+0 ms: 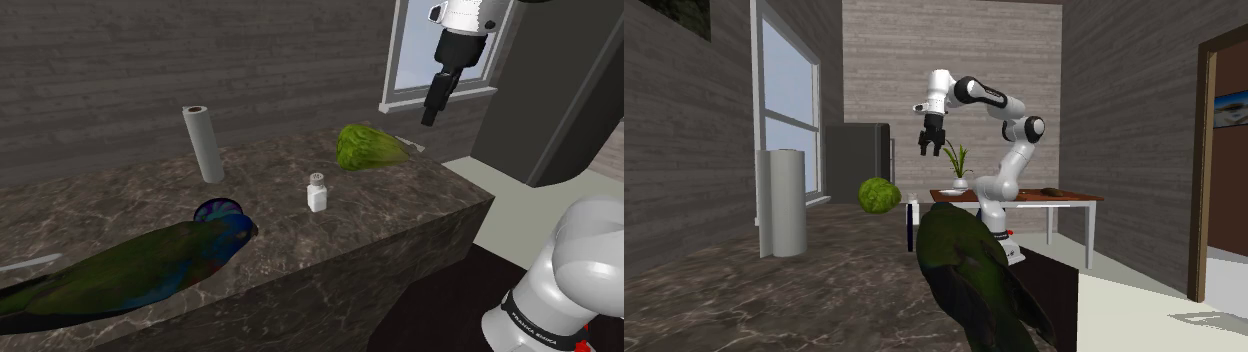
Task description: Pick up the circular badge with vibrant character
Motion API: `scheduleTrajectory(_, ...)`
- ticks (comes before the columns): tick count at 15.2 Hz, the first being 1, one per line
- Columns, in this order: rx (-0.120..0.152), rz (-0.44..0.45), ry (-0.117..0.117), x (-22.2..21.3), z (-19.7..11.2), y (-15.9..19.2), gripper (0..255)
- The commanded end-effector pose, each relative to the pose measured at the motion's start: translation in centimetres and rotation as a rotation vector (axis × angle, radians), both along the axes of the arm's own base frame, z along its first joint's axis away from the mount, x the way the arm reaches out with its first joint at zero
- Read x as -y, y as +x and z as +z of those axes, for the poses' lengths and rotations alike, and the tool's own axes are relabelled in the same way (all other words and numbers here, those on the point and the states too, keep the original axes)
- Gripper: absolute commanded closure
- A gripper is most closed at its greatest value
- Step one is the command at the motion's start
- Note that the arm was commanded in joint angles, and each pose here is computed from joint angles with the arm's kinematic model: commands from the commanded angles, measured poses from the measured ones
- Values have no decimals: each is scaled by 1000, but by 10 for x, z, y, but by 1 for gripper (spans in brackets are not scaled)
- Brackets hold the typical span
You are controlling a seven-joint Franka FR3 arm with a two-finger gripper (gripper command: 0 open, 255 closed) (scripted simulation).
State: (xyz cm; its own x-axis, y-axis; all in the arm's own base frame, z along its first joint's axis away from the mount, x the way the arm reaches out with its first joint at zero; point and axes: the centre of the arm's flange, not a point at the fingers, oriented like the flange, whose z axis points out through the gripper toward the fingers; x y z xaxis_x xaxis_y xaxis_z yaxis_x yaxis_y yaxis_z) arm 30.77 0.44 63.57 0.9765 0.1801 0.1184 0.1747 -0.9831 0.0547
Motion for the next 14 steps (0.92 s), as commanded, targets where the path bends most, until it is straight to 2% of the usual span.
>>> scheduleTrajectory(1, 0, 0, 0, 0, 0, 0, 0)
scheduleTrajectory(14, -37, 343, -3, -107, -24, 131, 0)
